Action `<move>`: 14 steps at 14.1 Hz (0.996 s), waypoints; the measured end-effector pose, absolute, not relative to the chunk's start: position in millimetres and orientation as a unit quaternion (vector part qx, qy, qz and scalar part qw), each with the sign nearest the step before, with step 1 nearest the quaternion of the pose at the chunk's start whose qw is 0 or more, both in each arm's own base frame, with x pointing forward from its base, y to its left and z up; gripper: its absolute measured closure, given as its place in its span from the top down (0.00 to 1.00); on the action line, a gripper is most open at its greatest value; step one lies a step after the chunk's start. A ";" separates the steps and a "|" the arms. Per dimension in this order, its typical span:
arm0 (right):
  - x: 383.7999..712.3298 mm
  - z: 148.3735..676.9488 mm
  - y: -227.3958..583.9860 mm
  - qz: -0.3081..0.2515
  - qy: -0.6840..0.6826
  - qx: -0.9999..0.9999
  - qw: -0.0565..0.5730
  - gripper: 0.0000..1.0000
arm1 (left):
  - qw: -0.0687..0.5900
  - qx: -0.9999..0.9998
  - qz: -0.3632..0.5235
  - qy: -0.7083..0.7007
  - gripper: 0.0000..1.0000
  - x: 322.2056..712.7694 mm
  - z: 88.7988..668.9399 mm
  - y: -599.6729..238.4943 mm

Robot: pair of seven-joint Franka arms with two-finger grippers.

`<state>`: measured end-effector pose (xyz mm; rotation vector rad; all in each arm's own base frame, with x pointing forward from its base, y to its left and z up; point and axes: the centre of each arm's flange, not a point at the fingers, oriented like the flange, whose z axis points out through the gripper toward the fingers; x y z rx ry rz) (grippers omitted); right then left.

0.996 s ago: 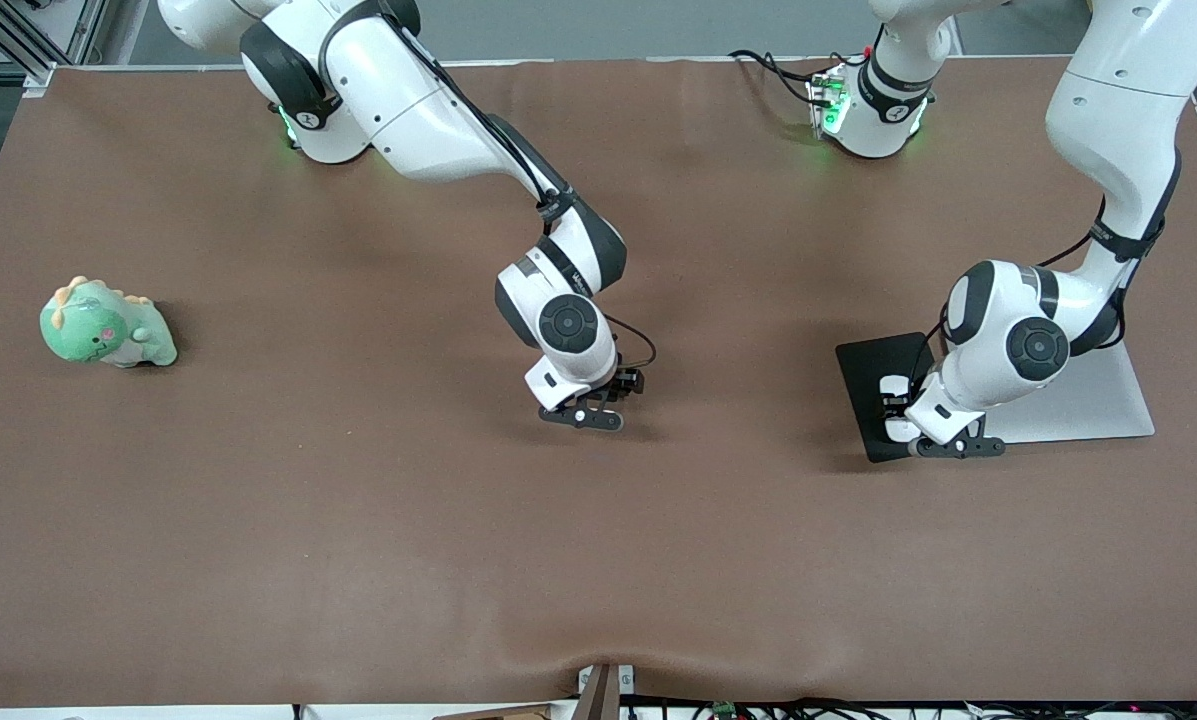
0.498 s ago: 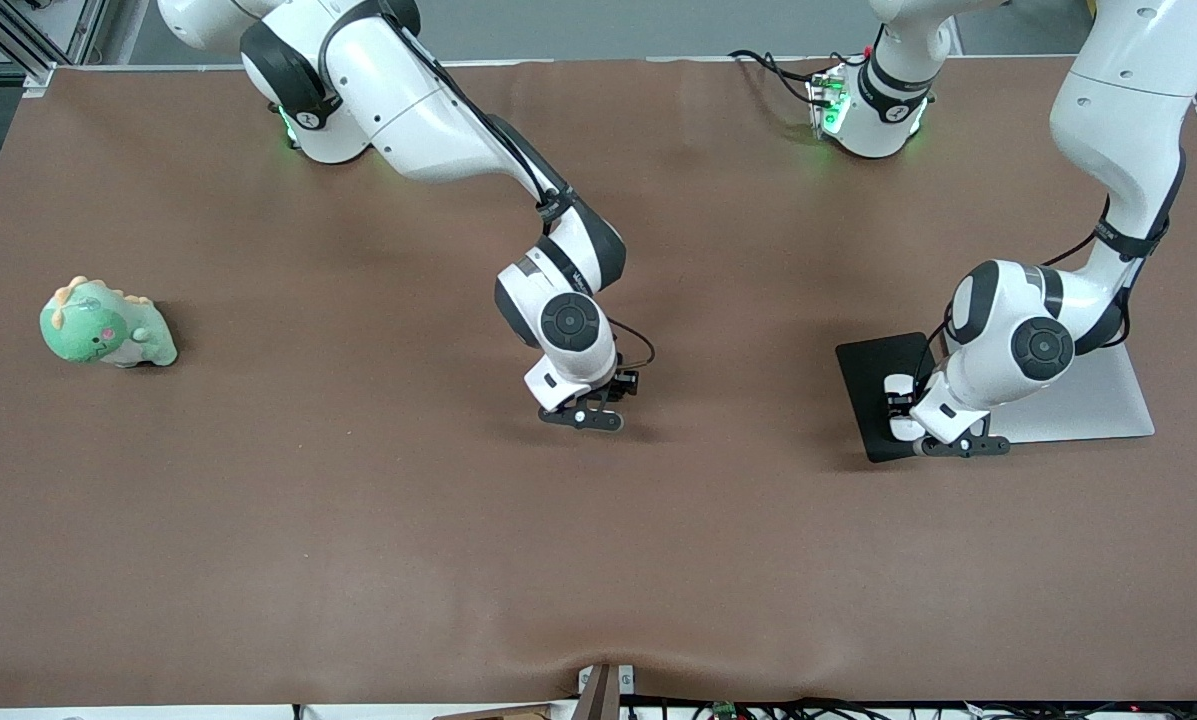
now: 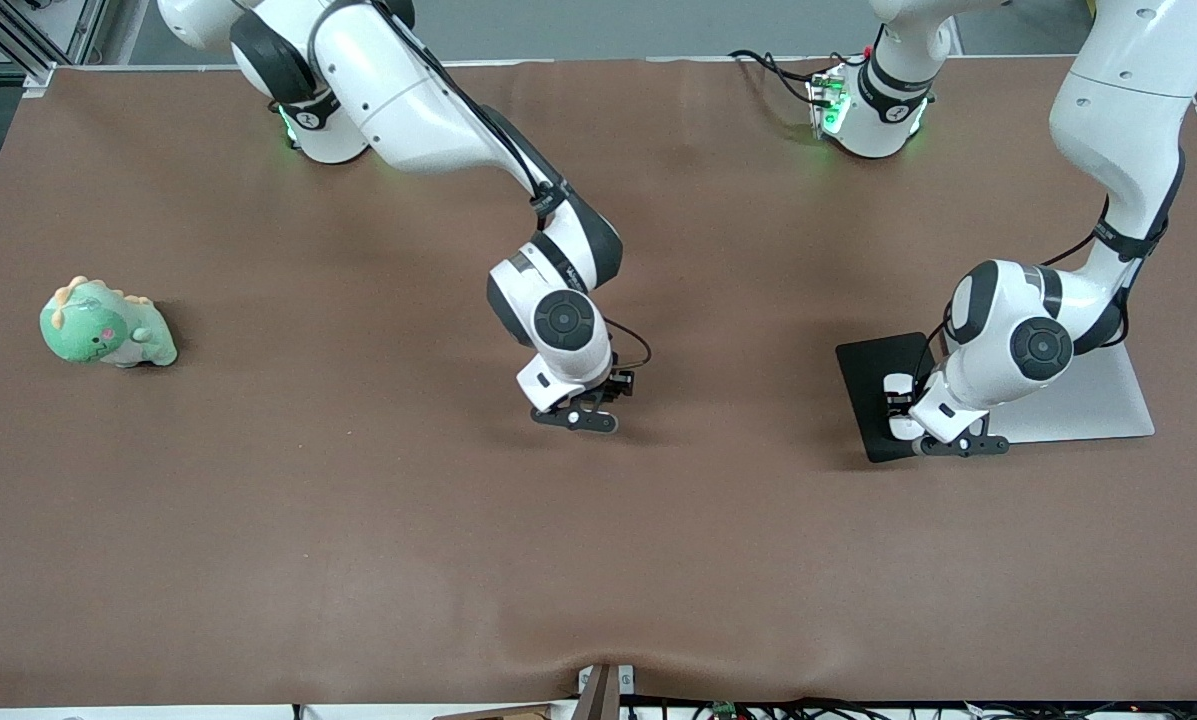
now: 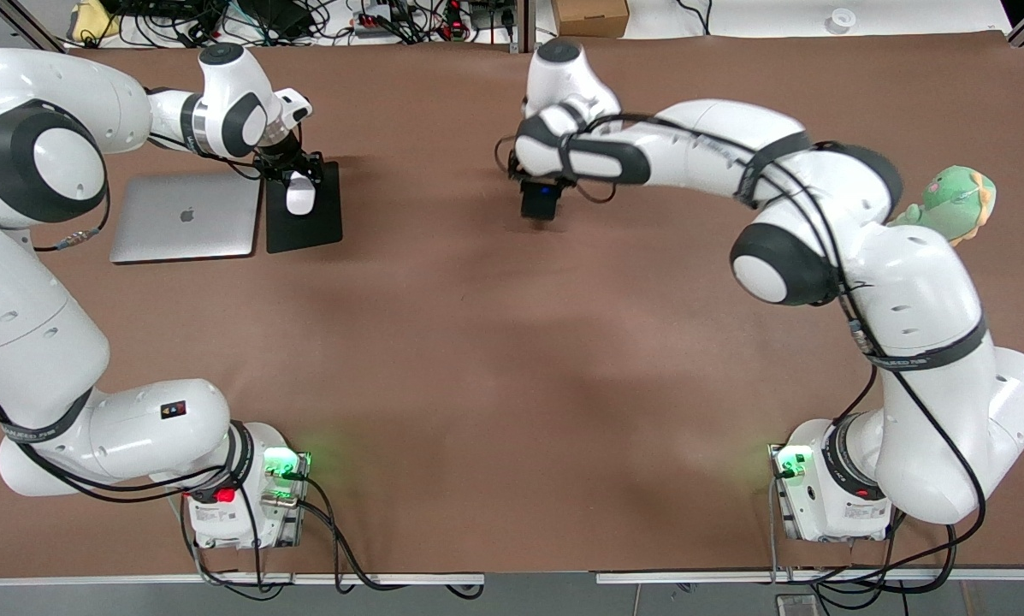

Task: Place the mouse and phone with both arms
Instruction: 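Lower the mouse onto the pad while the right gripper carries the phone, then open the left gripper and lift off the mouse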

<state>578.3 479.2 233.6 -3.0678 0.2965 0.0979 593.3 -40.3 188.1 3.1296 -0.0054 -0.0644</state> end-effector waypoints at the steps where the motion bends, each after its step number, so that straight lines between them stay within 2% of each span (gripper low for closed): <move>1: 591.0 254.4 457.6 0.030 0.108 -0.993 0.031 0.80 | 0.006 1.000 -0.021 -0.002 0.62 592.7 187.3 -40.1; 3: 612.4 288.4 392.7 0.031 0.115 -0.992 0.033 0.80 | 0.006 1.000 -0.024 0.000 0.63 591.8 185.0 -38.7; 5: 619.6 311.5 324.6 0.038 0.108 -0.993 0.033 0.80 | 0.006 1.000 -0.025 0.000 0.67 591.5 183.5 -37.9; 9: 613.6 333.9 211.8 0.045 0.079 -0.995 0.038 0.80 | 0.007 1.000 -0.022 0.000 0.99 592.9 184.8 -38.2; 14: 618.1 334.6 88.6 0.041 0.024 -0.998 0.042 0.80 | 0.005 1.000 0.011 -0.001 1.00 613.1 220.5 -41.1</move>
